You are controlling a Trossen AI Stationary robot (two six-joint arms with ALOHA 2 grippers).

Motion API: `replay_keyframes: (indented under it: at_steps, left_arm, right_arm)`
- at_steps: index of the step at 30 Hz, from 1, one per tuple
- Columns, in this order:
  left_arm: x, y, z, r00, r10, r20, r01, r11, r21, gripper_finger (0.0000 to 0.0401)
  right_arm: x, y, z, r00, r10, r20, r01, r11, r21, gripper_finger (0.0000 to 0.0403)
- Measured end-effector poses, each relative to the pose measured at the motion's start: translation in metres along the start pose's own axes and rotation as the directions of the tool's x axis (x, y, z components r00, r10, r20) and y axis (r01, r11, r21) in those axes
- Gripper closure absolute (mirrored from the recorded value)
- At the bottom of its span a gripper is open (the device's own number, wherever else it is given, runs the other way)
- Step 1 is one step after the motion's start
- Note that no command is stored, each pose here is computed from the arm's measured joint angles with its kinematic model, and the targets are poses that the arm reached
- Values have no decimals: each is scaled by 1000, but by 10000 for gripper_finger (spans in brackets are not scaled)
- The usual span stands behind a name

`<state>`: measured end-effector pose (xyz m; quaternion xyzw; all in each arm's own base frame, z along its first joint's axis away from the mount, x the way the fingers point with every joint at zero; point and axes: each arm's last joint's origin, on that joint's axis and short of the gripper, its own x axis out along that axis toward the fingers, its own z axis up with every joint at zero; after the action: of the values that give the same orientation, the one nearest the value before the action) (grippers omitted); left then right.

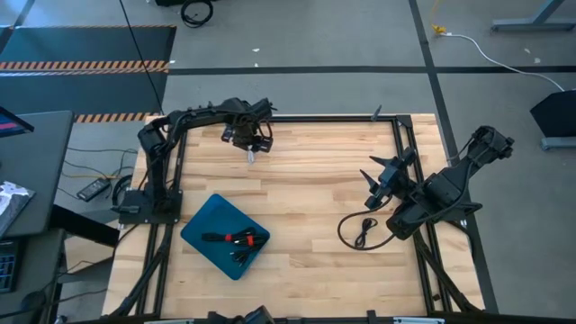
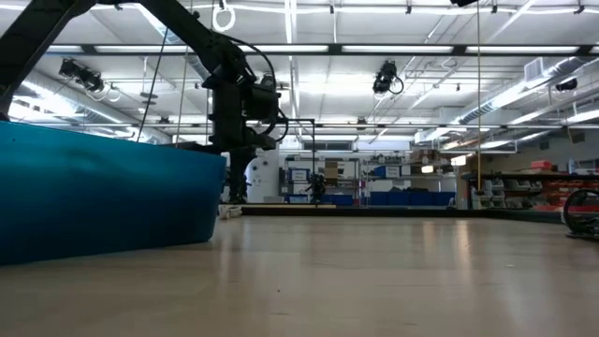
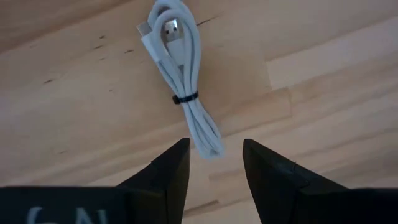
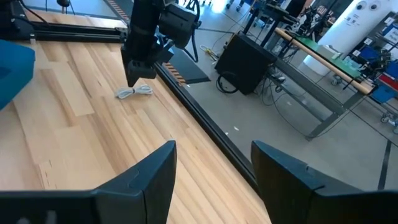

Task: Pick and place USB-C Cables
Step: Put the white charger cable into the blue bin

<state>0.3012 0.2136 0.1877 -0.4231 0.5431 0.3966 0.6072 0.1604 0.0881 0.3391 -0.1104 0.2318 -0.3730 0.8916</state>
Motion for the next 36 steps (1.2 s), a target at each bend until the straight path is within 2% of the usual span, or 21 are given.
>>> replay_keyframes:
  at_steps: [4, 12, 18, 36]
  left_arm:
    - [-1, 0, 2, 1000, 6, 25, -6, 1000, -13, 245]
    - [-1, 0, 0, 1000, -19, -5, 19, 1000, -23, 245]
    - [0, 3, 0, 999, 39, 6, -38, 999, -25, 245]
    - [32, -4, 4, 998, 52, -33, -52, 998, -25, 245]
  right_arm:
    - [0, 0, 0, 1000, 11, -16, -11, 1000, 1, 190]
    - [0, 0, -1, 1000, 13, -20, -13, 1000, -5, 190]
    - [0, 0, -1, 1000, 14, -22, -14, 1000, -6, 190]
    - [0, 1, -1, 999, 22, -34, -22, 1000, -6, 190]
